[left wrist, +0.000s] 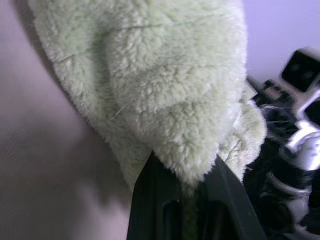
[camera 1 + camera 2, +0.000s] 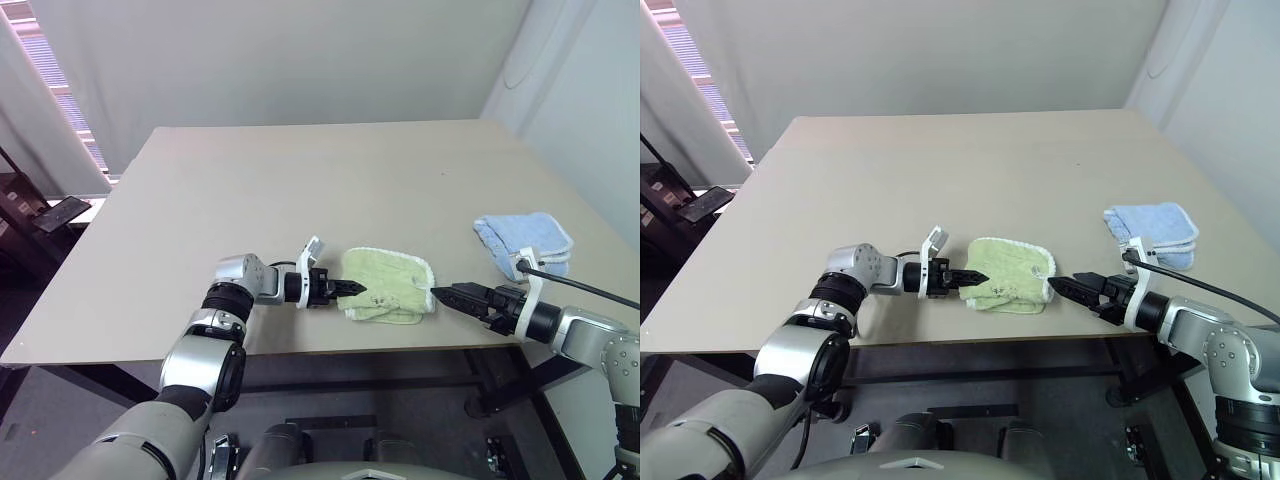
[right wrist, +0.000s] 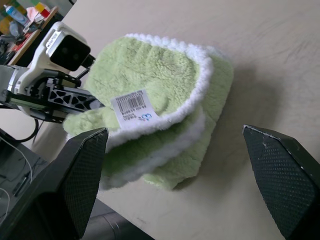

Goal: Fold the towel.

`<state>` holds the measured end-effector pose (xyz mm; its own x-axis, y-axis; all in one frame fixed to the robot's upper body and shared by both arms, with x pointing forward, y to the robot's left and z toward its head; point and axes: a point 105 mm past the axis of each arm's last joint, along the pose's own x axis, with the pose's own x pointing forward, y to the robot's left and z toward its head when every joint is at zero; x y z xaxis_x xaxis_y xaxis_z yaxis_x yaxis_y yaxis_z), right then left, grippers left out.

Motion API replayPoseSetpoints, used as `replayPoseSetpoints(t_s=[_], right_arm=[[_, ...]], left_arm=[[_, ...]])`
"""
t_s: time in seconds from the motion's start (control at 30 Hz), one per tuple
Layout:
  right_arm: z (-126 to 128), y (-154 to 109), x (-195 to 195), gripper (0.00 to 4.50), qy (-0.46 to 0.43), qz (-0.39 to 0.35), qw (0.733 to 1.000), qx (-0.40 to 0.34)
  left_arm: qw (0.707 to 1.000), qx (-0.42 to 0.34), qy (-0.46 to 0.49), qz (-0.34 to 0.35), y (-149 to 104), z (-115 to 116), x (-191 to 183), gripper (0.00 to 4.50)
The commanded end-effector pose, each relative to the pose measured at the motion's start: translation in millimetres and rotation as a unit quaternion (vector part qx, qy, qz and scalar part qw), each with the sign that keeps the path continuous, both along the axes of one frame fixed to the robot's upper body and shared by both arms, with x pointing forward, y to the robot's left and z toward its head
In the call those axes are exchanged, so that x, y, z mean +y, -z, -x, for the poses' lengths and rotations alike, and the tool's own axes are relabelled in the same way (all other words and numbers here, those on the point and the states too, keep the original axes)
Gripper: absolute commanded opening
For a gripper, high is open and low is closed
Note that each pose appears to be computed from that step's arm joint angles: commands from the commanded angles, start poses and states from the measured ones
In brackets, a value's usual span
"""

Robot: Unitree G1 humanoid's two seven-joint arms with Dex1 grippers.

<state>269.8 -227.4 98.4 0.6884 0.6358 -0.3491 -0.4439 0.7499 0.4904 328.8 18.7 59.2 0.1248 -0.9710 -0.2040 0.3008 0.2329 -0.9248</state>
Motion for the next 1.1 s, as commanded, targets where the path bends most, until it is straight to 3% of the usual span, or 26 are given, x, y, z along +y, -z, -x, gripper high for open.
replayPoseSetpoints(t_s=[0.03,0.33,0.6,0.77,1.0,1.1], right_arm=[[-4,-10,-3,4.5,0.01,-0.008,1.0,-0.027],[-6,-4,7,4.5,0.01,-0.029,0.999,-0.031],[-21,-1,13,4.5,-0.007,-0.03,0.999,-0.035],[-30,1,23,4.5,-0.032,-0.03,0.998,-0.034],[-43,1,34,4.5,-0.065,-0.029,0.997,-0.035],[-49,3,38,4.5,-0.076,-0.026,0.996,-0.033]], left_arm=[[0.999,-0.045,-0.021,0.008,-31,-17,18,0.02],[0.982,-0.109,-0.139,-0.059,-70,-50,112,0.02],[0.925,-0.122,-0.335,-0.131,-72,-66,222,0.02],[0.875,-0.089,-0.452,-0.15,-59,-55,281,0.02],[0.82,-0.05,-0.556,-0.127,-38,-27,322,0.02],[0.797,-0.04,-0.594,-0.105,-31,-18,323,0.02]])
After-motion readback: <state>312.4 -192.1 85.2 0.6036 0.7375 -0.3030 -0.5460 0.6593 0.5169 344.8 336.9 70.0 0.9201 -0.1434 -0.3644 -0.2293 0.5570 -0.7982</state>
